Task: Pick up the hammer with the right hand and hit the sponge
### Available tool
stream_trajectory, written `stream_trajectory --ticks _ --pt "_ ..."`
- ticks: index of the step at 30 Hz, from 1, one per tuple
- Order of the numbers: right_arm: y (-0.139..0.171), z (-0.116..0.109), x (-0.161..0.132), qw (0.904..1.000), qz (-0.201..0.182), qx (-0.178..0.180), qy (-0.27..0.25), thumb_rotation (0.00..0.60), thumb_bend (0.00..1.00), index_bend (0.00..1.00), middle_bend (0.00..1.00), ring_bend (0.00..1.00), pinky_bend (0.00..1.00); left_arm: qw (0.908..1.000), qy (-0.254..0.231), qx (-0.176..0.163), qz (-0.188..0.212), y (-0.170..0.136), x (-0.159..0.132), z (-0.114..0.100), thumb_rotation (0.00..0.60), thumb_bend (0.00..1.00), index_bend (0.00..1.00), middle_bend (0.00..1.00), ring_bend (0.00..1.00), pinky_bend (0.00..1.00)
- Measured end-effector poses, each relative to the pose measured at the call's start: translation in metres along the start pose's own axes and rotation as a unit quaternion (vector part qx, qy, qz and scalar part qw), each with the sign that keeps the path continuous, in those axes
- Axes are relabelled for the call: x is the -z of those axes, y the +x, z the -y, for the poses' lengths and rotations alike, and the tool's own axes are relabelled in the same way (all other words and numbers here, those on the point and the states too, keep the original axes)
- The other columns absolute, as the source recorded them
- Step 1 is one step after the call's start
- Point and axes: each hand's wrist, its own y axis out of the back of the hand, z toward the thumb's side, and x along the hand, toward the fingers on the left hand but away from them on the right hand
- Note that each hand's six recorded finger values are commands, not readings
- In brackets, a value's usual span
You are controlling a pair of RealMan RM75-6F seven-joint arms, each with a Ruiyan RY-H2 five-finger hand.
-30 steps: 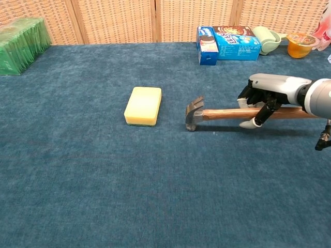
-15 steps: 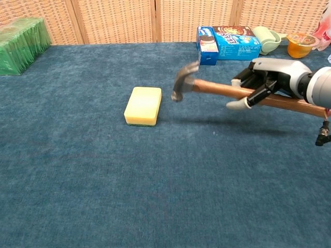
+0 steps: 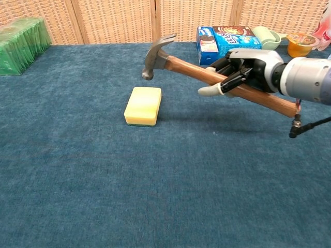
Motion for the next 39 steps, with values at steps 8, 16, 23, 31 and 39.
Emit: stream_trajectory --ticks 8,16,23,31,39 --pt "-0.024 0.01 0.002 0.9973 0.016 -0.007 0.072 0.6 0.3 0.82 1.0 1.0 1.0 1.0 0.0 0.001 -0.009 -0.002 0.004 0.0 0.6 0.19 0.29 0.23 0.14 0.18" --pt "-0.042 0.018 0.013 0.976 0.046 -0.005 0.213 0.6 0.3 0.83 1.0 1.0 1.0 0.9999 0.0 0.003 -0.01 -0.001 0.006 0.001 0.6 0.19 0.29 0.23 0.14 0.18" --pt "-0.042 0.015 0.005 0.9795 0.058 0.014 0.192 0.6 0.3 0.83 1.0 1.0 1.0 1.0 -0.002 0.005 -0.007 0.001 0.005 0.003 0.6 0.19 0.29 0.23 0.14 0.18" --pt "-0.027 0.001 -0.009 0.9975 0.036 0.02 -0.057 0.6 0.3 0.84 1.0 1.0 1.0 0.9999 -0.005 0.011 -0.003 0.002 0.001 0.007 0.6 0.19 0.29 0.23 0.14 0.18" --pt "-0.016 -0.004 -0.009 0.9894 0.012 -0.012 -0.144 0.6 0.3 0.84 1.0 1.0 1.0 0.9999 -0.004 0.011 -0.004 0.002 0.001 0.008 0.6 0.19 0.29 0.23 0.14 0.18"
